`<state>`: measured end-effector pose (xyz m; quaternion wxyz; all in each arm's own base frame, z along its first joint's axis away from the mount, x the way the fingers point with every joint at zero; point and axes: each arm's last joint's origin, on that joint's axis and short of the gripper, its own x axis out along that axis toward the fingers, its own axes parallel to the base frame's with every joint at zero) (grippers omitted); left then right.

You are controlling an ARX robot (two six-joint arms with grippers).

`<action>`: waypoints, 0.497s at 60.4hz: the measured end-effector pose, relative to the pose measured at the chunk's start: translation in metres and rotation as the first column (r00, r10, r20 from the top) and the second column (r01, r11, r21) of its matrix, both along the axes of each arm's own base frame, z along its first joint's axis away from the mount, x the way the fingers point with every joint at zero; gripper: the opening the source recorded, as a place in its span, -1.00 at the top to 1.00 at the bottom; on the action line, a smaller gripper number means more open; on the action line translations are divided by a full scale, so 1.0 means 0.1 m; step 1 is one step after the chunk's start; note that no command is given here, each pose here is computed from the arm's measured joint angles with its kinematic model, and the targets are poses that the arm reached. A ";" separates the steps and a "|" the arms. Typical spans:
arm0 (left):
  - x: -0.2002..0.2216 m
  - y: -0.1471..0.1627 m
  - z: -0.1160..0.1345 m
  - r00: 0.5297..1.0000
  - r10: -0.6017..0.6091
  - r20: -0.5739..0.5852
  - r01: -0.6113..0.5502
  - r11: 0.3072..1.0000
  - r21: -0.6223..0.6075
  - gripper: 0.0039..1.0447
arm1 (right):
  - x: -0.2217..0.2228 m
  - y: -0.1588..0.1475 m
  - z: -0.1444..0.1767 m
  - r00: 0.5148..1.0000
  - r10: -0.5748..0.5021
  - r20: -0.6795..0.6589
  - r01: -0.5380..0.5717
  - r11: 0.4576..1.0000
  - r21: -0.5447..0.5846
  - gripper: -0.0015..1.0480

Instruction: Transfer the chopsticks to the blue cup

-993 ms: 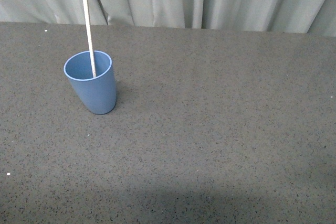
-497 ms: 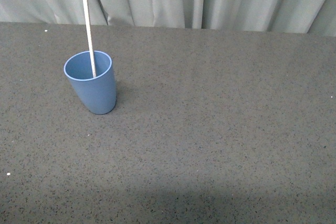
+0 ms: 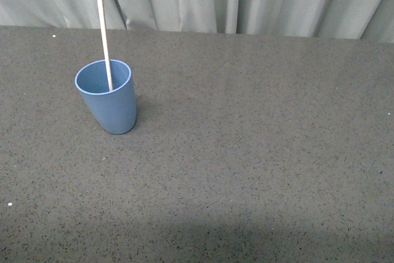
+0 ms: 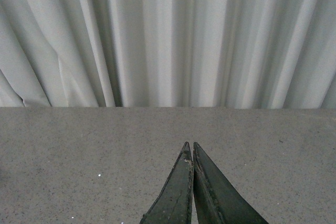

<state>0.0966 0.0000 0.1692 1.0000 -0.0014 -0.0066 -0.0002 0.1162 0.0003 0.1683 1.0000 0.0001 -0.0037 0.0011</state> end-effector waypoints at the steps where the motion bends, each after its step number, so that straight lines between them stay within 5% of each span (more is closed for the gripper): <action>1: 0.00 0.00 0.00 1.000 0.000 0.000 0.000 1.000 0.000 -0.88 | 0.00 0.00 0.00 1.000 0.000 0.000 0.000 1.000 0.000 0.98; 30: 0.00 0.00 0.00 1.000 0.000 0.000 0.000 1.000 0.000 -0.88 | -0.12 0.00 -0.03 1.000 0.001 -0.021 -0.001 1.000 0.000 0.98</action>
